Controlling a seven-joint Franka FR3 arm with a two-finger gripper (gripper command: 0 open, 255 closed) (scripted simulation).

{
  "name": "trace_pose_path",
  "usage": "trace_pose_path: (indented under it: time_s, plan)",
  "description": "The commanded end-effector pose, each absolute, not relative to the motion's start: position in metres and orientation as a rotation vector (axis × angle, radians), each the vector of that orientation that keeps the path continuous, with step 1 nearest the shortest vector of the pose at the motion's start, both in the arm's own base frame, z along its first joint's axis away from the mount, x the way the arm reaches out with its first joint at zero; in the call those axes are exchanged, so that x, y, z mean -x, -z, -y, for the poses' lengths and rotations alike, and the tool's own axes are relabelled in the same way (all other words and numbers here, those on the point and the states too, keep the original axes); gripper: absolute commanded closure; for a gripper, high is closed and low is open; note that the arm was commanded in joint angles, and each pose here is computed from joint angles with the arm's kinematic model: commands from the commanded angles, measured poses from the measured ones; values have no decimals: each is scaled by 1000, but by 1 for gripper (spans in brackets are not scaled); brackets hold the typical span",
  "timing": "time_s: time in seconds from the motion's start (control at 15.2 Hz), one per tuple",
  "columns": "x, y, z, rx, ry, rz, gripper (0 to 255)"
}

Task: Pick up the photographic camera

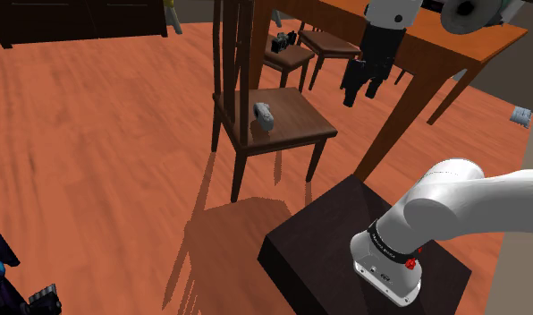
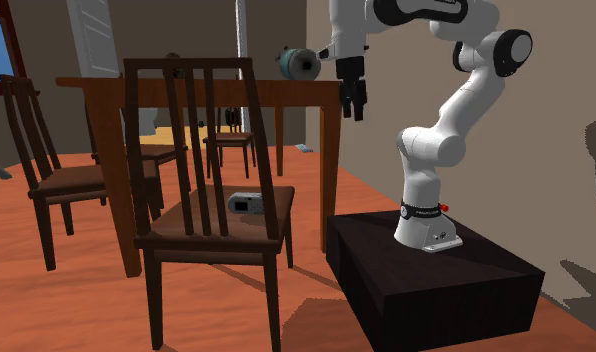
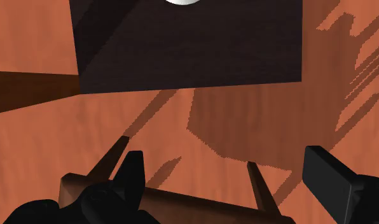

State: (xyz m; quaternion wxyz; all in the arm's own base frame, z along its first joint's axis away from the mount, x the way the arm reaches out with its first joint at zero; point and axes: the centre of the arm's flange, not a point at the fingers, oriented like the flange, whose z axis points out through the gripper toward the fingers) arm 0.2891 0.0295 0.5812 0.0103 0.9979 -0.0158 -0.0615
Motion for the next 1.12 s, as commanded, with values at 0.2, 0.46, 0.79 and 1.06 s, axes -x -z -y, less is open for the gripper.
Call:
trace_pose_path:
  time_s: [0.2, 0.46, 0.79, 1.06]
  plan:
    - [-320, -559, -37, -3112, 176, 98, 0]
    - [-361, -530, -44, -3107, 156, 163, 0]
    - [-413, -494, -51, -3099, 130, 244, 0]
    - [-456, -466, -55, -3091, 109, 308, 0]
